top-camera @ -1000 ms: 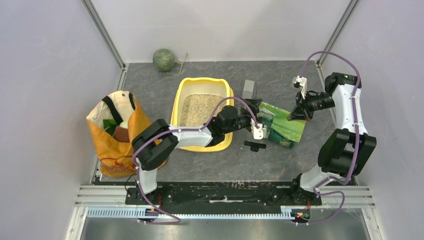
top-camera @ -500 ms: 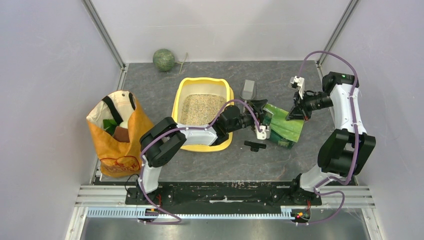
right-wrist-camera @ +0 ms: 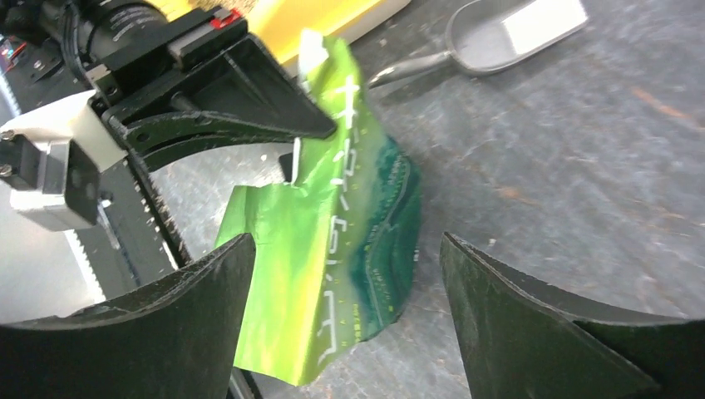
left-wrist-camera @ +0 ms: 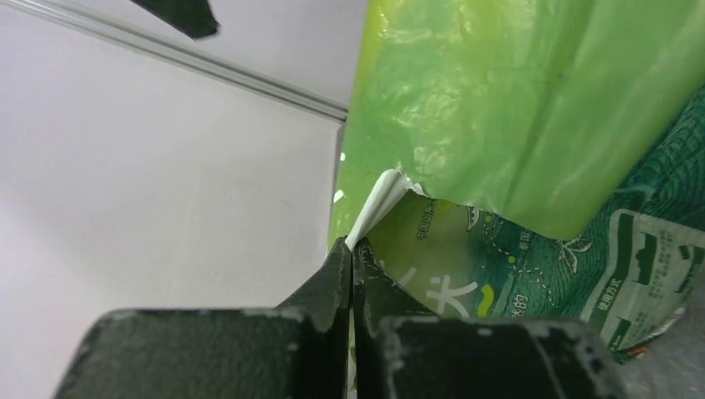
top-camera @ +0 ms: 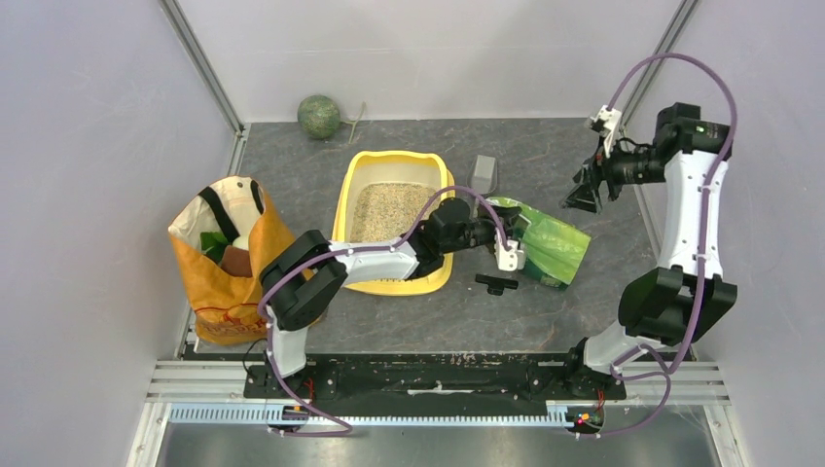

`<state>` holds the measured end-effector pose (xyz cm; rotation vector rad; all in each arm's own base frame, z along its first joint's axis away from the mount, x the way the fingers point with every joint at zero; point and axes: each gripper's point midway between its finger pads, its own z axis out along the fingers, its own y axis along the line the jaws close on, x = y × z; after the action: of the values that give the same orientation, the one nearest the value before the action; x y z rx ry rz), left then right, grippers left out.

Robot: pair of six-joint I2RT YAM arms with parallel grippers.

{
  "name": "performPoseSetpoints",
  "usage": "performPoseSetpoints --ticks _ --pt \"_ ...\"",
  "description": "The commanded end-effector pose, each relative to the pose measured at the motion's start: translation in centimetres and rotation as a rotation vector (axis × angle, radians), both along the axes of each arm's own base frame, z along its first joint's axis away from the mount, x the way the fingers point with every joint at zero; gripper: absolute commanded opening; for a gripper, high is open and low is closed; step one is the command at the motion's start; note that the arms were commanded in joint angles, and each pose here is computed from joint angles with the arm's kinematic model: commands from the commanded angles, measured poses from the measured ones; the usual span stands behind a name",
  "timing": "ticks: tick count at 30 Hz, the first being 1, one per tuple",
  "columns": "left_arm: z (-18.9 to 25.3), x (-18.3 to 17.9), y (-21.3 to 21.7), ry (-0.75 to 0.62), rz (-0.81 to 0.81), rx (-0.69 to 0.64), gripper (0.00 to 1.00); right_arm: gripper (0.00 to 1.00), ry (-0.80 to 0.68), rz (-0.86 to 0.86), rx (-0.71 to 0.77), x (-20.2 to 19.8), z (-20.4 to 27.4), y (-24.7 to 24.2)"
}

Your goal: Fill the litter box with clean litter

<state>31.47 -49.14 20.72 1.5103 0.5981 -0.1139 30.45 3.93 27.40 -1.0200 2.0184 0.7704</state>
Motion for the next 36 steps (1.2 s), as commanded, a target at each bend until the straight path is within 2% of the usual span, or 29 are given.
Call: performPoseSetpoints --ticks 1,9,14,18,21,25,30,36 --pt "4.2 -0.1 0.7 0.214 0.032 -0.013 0.02 0.89 -0.135 -0.071 0.013 0.5 4.7 -0.3" --pt "2.7 -1.3 2.5 0.769 0.044 0.145 0.02 0.93 -0.232 -0.104 -0.028 -2.7 5.9 -0.3" --pt "2.6 -2.0 2.5 1.037 0.005 0.208 0.02 0.94 -0.275 -0.084 -0.036 -5.3 5.5 0.6" --pt "3.1 -1.1 1.9 1.197 0.015 0.186 0.02 0.97 -0.296 -0.098 0.073 -6.6 8.1 2.4" --pt "3.4 -0.3 1.5 1.273 0.015 0.169 0.02 0.97 -0.325 -0.091 0.081 -7.5 9.1 3.0" --pt "3.3 0.1 1.4 1.323 0.008 0.156 0.02 0.97 -0.326 -0.065 -0.040 -8.0 5.8 2.0" --pt "3.5 -0.5 1.7 1.361 -0.007 0.161 0.02 0.97 -0.367 -0.114 -0.147 -6.4 3.5 0.4" --pt "3.5 -0.4 1.7 1.399 -0.003 0.151 0.02 0.97 -0.395 -0.004 -0.206 -8.0 0.9 1.2"
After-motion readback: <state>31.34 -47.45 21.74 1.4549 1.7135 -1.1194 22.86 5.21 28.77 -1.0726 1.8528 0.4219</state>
